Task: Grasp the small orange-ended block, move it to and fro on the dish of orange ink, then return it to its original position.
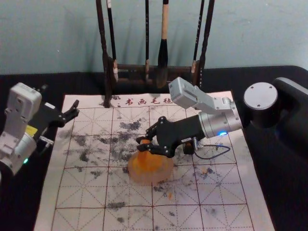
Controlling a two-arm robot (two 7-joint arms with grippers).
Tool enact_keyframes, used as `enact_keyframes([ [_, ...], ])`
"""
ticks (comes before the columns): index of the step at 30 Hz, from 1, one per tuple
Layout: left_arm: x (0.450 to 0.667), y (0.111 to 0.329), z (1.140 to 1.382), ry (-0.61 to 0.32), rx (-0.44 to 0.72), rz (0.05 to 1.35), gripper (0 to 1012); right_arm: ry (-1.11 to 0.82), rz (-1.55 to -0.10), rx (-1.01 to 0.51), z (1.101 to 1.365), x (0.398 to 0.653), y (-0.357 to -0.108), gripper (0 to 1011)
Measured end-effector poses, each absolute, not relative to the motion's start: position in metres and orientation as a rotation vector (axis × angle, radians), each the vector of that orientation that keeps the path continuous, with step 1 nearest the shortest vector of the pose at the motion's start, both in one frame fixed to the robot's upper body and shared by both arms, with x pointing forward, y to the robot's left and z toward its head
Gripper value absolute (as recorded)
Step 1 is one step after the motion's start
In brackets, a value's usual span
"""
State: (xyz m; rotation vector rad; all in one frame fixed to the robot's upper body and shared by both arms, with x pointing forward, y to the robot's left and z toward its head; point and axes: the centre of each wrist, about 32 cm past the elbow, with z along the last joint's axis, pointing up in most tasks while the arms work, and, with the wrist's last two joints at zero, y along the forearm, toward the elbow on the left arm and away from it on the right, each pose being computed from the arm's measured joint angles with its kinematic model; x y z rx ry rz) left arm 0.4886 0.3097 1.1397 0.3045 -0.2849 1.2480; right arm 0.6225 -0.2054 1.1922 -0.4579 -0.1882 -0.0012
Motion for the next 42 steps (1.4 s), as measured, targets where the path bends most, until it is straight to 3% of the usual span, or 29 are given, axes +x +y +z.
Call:
enact_keyframes([
  [42,0.489,0.31,1.14,-0.285,0.304,1.248,1001,-0.197,-0.049,-0.48,1.198,0.617,-0.223,133],
])
